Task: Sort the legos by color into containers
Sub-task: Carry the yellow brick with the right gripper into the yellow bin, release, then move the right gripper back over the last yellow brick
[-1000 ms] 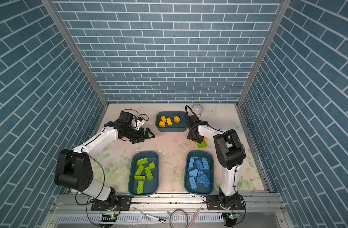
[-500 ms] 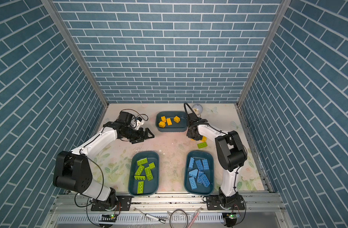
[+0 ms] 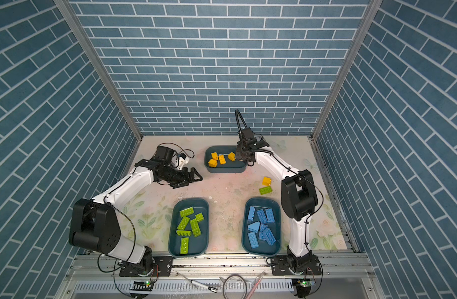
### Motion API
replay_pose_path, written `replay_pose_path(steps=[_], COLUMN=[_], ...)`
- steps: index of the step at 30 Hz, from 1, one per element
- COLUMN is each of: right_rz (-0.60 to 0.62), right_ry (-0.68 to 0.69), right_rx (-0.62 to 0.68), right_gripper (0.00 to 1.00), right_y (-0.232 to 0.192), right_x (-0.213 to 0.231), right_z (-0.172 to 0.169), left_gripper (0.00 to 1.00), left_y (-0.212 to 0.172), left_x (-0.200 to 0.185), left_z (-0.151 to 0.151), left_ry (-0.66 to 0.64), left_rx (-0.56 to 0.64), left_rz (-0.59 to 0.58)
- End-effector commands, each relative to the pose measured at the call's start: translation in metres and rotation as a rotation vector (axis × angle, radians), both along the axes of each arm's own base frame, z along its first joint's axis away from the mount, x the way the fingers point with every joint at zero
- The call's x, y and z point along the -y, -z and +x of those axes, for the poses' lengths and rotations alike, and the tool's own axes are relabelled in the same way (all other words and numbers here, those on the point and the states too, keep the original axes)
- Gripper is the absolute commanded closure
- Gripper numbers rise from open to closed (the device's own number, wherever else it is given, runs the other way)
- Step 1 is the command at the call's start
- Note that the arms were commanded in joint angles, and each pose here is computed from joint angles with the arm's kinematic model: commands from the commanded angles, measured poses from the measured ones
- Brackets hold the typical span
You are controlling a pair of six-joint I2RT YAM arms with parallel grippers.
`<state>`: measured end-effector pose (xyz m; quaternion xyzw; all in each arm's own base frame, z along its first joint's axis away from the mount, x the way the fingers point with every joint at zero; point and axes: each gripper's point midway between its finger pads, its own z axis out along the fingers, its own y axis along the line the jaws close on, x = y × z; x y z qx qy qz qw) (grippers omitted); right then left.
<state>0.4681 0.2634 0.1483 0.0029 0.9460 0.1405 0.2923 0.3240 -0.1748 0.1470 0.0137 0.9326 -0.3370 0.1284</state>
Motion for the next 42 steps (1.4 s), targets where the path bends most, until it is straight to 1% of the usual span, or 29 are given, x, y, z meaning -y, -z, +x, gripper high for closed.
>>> replay_pose_path(steps=[1,3,4,5,8,13,16,20,23,27,30,35,37,39,42], right_rz=[-0.089,-0.126,-0.158,-0.176,-0.220,-0.220,-0.184,-0.130,-0.138,-0.152,-0.153,-0.161,-0.145,-0.126,-0.107], right_ry=[-0.054,-0.057,-0.059,-0.061,-0.073,-0.089,-0.081,-0.083,-0.096,-0.043,-0.017,0.062,0.093,0.104,0.125], right_rx=[-0.057,-0.061,-0.080,-0.081,-0.086,-0.081,-0.073,-0.047,-0.067,-0.097,-0.103,-0.153,-0.179,-0.203,-0.229], right_gripper=[0.75,0.73,0.72,0.70,0.63,0.48,0.46,0.46,0.45,0.43,0.41,0.39,0.36,0.32,0.31], right_y=[0.029,0.037,0.050,0.053,0.064,0.062,0.047,0.014,0.004,-0.001,-0.006,0.007,0.017,0.029,0.045], right_x=[-0.001,0.000,0.002,0.002,0.004,0.002,0.006,0.017,0.035,0.069,0.086,0.123,0.135,0.140,0.145], right_z=[0.009,0.017,0.021,0.024,0.032,0.036,0.033,0.014,-0.012,-0.046,-0.066,-0.091,-0.099,-0.103,-0.101], left_gripper=[0.03,0.02,0.02,0.02,0.03,0.03,0.03,0.03,0.02,0.02,0.02,0.03,0.03,0.03,0.03], left_y=[-0.008,-0.007,-0.007,-0.007,-0.006,-0.005,-0.004,-0.004,-0.003,-0.001,0.001,0.001,0.002,0.003,0.003], left_x=[-0.004,-0.004,-0.005,-0.005,-0.005,-0.004,-0.004,-0.002,-0.002,0.000,0.003,0.007,0.009,0.010,0.011], left_z=[-0.002,-0.003,-0.003,-0.003,-0.002,0.000,0.002,0.004,0.005,0.007,0.009,0.014,0.014,0.014,0.014], left_ry=[-0.008,-0.008,-0.010,-0.008,-0.008,-0.005,-0.005,-0.006,-0.005,0.000,0.003,0.008,0.009,0.012,0.014], left_rx=[0.015,0.011,0.010,0.010,0.009,0.002,-0.001,0.000,-0.003,-0.007,-0.011,-0.007,-0.010,-0.010,-0.012], left_rz=[0.013,0.016,0.018,0.019,0.021,0.022,0.021,0.017,0.013,0.008,0.003,-0.004,-0.005,-0.005,-0.005])
